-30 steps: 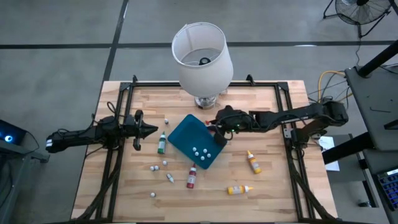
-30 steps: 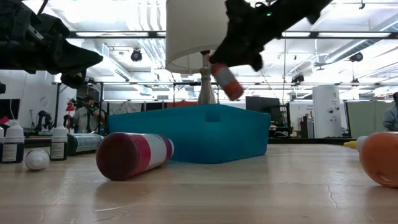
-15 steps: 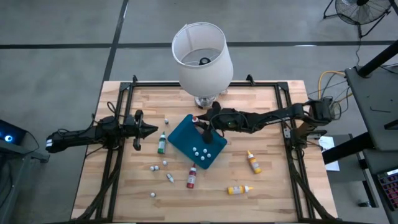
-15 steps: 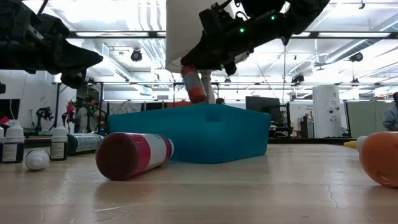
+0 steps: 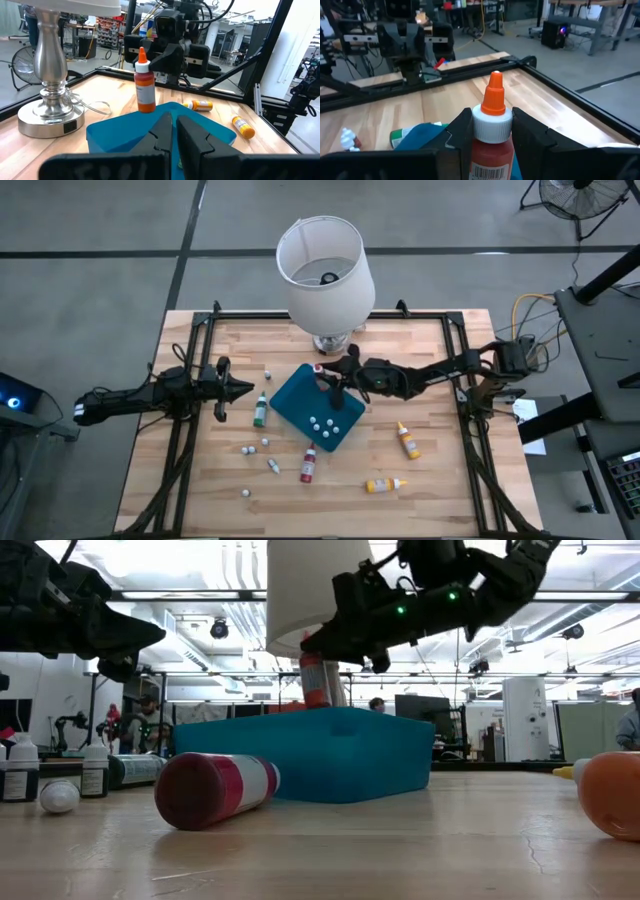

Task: Pick & Place food coloring
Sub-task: Put the large orange food coloring bottle into the blue container, then put the large yellow food coloring bottle into the blue container

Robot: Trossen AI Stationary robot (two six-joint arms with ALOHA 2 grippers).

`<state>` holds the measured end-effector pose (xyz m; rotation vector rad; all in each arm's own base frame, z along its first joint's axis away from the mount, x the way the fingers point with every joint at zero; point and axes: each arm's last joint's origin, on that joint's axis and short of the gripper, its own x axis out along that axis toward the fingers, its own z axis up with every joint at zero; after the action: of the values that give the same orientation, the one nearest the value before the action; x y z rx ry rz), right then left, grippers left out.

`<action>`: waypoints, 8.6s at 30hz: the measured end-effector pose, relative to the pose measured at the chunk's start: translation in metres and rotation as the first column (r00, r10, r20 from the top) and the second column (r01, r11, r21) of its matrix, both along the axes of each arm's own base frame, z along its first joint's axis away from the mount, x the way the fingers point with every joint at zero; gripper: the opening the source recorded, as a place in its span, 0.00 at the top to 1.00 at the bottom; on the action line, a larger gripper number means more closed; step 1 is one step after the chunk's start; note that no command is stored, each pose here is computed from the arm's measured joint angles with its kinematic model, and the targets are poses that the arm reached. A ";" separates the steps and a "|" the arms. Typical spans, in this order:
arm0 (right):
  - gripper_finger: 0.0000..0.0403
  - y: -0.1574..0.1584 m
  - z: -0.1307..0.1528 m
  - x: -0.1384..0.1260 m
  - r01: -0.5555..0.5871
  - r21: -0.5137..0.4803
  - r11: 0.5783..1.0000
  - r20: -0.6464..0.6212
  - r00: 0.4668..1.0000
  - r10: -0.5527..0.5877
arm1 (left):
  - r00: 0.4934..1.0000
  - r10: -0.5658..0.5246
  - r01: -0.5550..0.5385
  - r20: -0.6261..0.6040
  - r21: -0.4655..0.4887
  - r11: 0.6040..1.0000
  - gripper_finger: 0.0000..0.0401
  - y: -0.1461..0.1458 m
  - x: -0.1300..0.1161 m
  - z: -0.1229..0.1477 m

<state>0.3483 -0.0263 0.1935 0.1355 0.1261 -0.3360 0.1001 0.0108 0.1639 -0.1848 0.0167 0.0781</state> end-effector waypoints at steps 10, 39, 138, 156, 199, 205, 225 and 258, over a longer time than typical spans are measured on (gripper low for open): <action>0.75 0.000 -0.017 -0.020 0.021 -0.003 1.000 0.060 0.998 -0.021 | 1.000 0.000 0.000 0.000 0.000 1.000 1.00 0.000 0.000 0.000; 0.75 0.005 -0.051 -0.025 -0.293 -0.132 0.947 -0.049 0.956 0.289 | 1.000 0.000 0.000 0.000 0.000 1.000 1.00 0.000 0.000 0.000; 0.75 -0.016 -0.079 -0.017 -0.220 -0.054 0.974 0.012 0.975 0.221 | 1.000 0.000 0.000 0.000 0.000 1.000 1.00 0.000 0.000 0.000; 0.75 -0.018 -0.091 -0.014 -0.147 -0.015 0.989 0.049 0.988 0.147 | 1.000 0.000 0.000 0.000 0.000 1.000 1.00 0.000 0.000 0.000; 0.54 -0.017 -0.093 -0.017 -0.153 0.040 0.987 0.065 0.987 0.150 | 1.000 0.000 0.000 0.001 0.000 1.000 1.00 0.000 0.000 0.000; 0.54 -0.016 -0.093 -0.017 -0.158 0.041 0.987 0.066 0.986 0.155 | 1.000 0.000 0.000 0.001 0.000 1.000 1.00 0.000 0.000 0.000; 0.54 -0.009 -0.088 -0.016 -0.177 0.032 0.984 0.081 0.981 0.174 | 1.000 0.000 0.000 0.001 0.000 1.000 1.00 0.000 0.000 0.000; 0.54 0.010 -0.045 -0.083 -0.192 -0.045 0.980 0.065 0.979 0.194 | 1.000 0.000 0.000 0.000 0.000 1.000 1.00 0.000 0.000 0.000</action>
<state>0.2657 -0.0167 0.1489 0.0959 0.0632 -0.1394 0.1001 0.0108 0.1639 -0.1847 0.0163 0.0784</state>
